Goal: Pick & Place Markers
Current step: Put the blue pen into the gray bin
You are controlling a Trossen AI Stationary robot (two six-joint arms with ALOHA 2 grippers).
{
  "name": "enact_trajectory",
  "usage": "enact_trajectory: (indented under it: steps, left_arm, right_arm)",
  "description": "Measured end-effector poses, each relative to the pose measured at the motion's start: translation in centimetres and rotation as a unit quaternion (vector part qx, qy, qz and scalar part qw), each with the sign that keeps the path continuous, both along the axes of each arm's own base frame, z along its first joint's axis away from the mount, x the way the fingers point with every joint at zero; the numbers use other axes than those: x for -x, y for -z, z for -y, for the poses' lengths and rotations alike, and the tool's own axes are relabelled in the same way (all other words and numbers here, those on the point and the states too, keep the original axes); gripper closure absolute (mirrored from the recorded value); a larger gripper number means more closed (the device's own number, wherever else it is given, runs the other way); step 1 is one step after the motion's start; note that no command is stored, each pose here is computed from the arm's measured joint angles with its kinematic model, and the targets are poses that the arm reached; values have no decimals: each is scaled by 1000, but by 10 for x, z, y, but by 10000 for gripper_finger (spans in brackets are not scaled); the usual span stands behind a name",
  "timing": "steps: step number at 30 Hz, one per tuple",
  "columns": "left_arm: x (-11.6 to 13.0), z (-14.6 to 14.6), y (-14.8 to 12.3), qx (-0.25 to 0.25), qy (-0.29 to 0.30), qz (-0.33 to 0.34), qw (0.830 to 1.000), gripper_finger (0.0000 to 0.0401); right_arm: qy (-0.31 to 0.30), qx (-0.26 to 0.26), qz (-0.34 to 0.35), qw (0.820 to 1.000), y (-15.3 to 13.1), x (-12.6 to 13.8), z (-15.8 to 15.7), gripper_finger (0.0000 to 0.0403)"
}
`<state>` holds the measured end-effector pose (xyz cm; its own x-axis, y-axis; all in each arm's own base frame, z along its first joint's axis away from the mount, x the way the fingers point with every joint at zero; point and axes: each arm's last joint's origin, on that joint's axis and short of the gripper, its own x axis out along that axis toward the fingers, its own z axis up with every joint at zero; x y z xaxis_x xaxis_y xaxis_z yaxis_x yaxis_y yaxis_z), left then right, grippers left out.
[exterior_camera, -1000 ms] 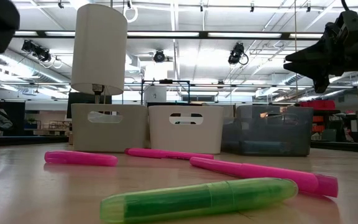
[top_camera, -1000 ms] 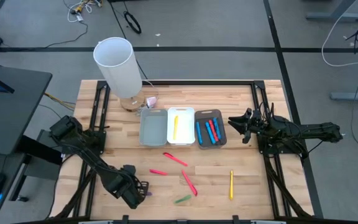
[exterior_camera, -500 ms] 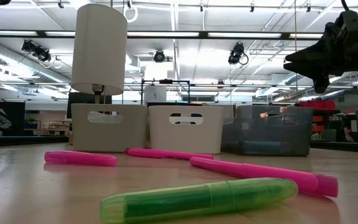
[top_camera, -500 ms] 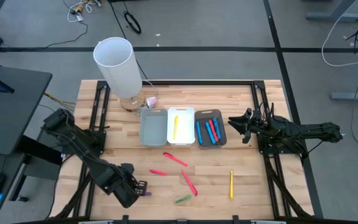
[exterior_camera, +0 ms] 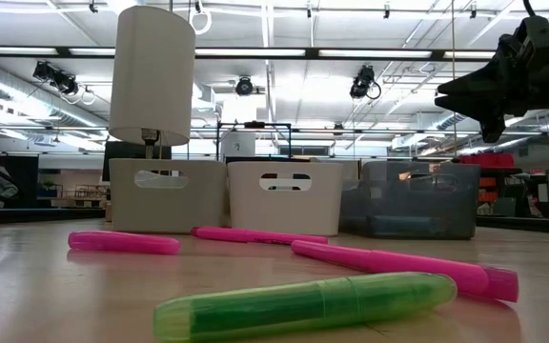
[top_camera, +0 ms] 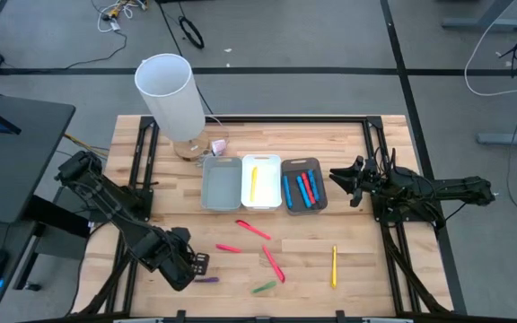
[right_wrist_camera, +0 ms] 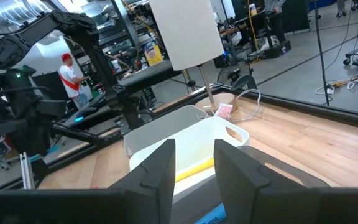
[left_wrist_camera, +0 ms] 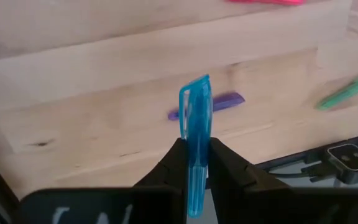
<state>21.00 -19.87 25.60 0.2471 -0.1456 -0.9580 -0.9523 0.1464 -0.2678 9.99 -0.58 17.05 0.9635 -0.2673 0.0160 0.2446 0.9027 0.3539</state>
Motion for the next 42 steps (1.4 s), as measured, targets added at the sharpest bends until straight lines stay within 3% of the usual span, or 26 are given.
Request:
enact_trajectory:
  steps: [14,25,42]
  left_arm:
    - [-37,-53,-4,-8,4,8,1000,359]
    - [-65,-120,-35,-40,-10,11,999,359]
    - [-73,-213,-38,-47,-46,4,998,359]
  right_arm:
    - [0,0,0,1000,0,0,0,292]
    - [0,0,0,1000,0,0,0,292]
    - [0,0,0,1000,0,0,0,292]
